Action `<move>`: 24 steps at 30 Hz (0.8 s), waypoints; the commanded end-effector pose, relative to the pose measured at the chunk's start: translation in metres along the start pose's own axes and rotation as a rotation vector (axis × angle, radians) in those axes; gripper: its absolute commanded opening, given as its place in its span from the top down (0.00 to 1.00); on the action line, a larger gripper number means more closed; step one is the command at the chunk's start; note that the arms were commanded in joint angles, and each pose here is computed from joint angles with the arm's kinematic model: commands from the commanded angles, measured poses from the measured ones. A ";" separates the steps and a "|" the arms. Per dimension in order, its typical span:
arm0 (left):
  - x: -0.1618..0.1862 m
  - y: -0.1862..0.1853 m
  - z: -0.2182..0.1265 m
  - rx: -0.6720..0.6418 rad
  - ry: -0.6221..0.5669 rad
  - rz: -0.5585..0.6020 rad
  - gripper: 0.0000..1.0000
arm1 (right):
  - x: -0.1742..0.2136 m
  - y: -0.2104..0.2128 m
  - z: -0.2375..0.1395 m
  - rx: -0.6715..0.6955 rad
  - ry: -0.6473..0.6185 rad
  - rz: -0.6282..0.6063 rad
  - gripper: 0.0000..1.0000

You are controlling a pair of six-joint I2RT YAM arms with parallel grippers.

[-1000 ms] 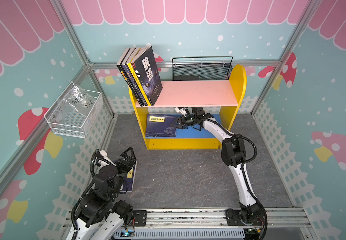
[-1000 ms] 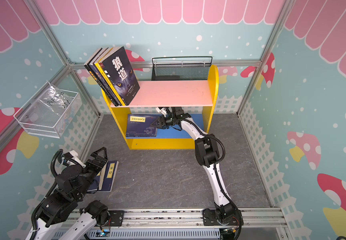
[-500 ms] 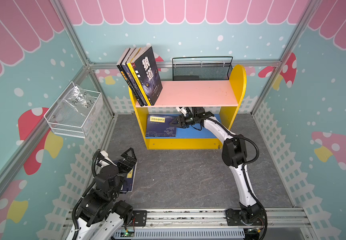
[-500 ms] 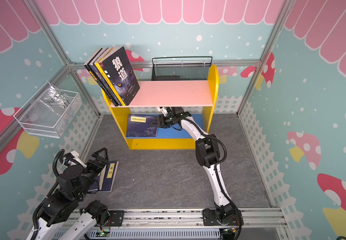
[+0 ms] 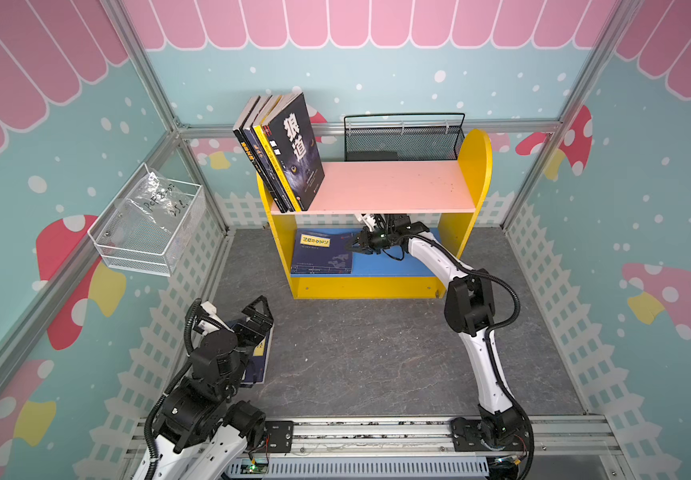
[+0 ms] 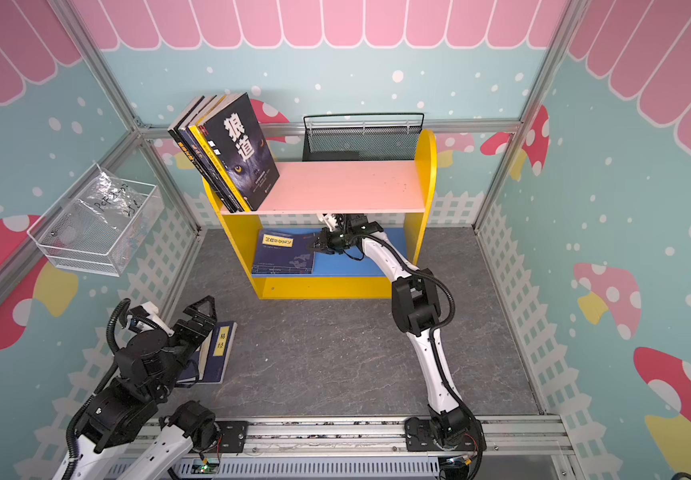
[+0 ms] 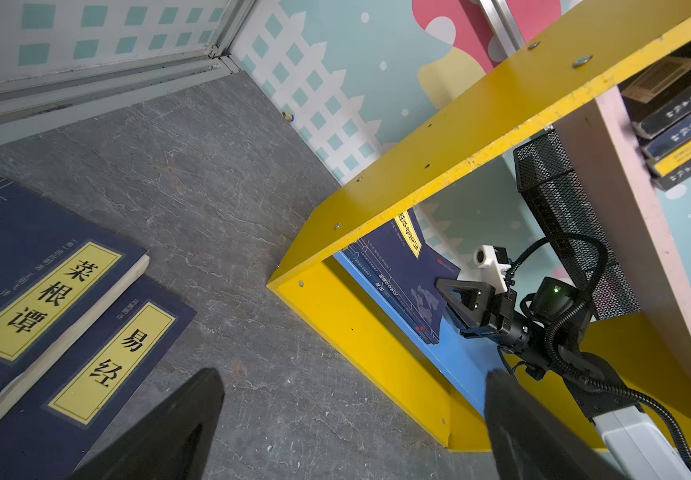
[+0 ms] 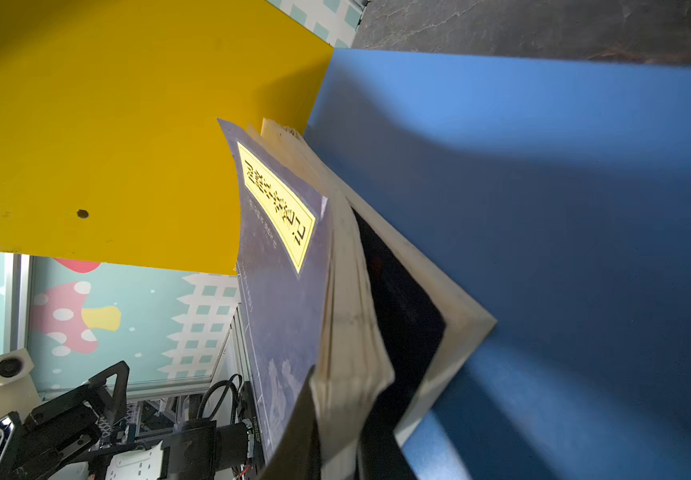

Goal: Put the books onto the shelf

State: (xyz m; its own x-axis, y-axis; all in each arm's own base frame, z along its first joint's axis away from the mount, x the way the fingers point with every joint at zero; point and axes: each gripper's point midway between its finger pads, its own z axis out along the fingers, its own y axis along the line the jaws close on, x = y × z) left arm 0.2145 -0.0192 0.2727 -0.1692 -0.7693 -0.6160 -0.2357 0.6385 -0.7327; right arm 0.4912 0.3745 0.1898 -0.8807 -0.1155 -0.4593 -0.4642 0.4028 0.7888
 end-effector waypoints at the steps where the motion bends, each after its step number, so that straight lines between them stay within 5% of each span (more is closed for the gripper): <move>1: 0.002 0.007 0.000 -0.018 -0.003 -0.007 0.00 | -0.003 0.019 -0.005 -0.060 0.004 -0.081 0.86; 24: 0.005 0.008 0.002 -0.025 0.005 -0.010 0.00 | -0.009 0.011 0.008 -0.092 -0.012 -0.032 0.86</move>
State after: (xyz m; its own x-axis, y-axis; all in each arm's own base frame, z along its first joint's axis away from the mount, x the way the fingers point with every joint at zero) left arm 0.2149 -0.0194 0.2698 -0.1711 -0.7729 -0.6110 -0.2417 0.6341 -0.7345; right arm 0.4906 0.3810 0.1983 -0.8733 -0.1183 -0.4726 -0.4831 0.3354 0.8088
